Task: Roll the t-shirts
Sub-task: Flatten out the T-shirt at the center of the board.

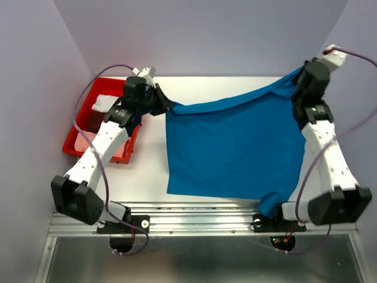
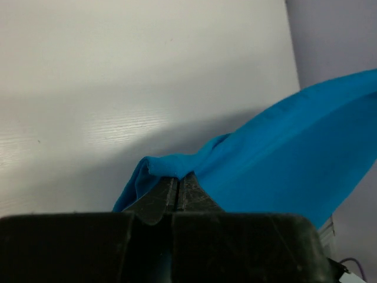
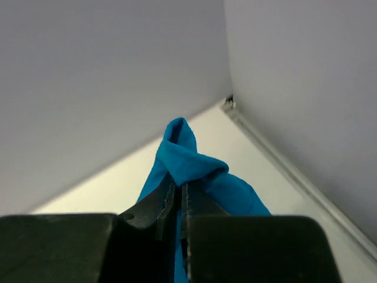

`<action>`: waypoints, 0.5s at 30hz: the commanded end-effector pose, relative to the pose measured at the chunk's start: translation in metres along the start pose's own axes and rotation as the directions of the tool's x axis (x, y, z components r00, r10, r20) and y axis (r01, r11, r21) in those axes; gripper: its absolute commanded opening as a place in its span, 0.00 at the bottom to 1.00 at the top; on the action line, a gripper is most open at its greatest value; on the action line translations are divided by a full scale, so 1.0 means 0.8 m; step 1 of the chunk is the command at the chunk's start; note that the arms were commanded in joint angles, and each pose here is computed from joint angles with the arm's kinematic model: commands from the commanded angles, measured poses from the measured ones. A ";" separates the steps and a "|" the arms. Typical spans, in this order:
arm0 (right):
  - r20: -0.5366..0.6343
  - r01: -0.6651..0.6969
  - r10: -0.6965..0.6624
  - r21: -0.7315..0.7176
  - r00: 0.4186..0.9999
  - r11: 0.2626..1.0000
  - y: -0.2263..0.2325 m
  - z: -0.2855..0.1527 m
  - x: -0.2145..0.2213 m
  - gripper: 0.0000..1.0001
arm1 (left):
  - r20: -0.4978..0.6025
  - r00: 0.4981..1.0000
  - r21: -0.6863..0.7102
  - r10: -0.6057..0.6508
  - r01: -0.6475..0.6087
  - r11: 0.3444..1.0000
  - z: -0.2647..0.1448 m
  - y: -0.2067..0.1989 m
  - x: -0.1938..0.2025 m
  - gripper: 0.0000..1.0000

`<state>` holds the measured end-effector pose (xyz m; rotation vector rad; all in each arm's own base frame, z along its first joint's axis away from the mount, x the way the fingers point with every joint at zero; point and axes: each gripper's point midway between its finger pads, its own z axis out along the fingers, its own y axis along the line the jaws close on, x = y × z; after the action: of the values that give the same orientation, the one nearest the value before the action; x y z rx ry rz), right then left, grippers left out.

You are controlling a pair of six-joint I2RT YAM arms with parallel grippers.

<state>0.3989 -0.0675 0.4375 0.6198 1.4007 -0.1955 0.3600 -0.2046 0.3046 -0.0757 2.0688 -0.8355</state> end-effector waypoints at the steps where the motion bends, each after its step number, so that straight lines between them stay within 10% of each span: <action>1: -0.032 0.012 -0.014 -0.060 0.999 0.998 0.033 0.049 0.065 0.01 | 0.035 0.999 -0.075 0.009 -0.007 0.997 0.039 0.041 -0.003 0.00; 6: -0.165 0.024 -0.044 -0.125 0.985 0.992 0.071 0.115 0.194 0.01 | -0.050 0.998 -0.238 -0.025 0.012 0.971 0.091 0.127 0.024 0.00; 15: -0.224 -0.023 -0.016 -0.172 0.974 0.985 0.109 0.169 0.275 0.01 | -0.070 0.996 -0.303 -0.061 0.037 0.952 0.131 0.172 0.013 0.00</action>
<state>0.5637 -0.0234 0.1931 0.5053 1.8316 -0.1158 0.4361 -0.1584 0.1335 -0.3023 2.3930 -0.5437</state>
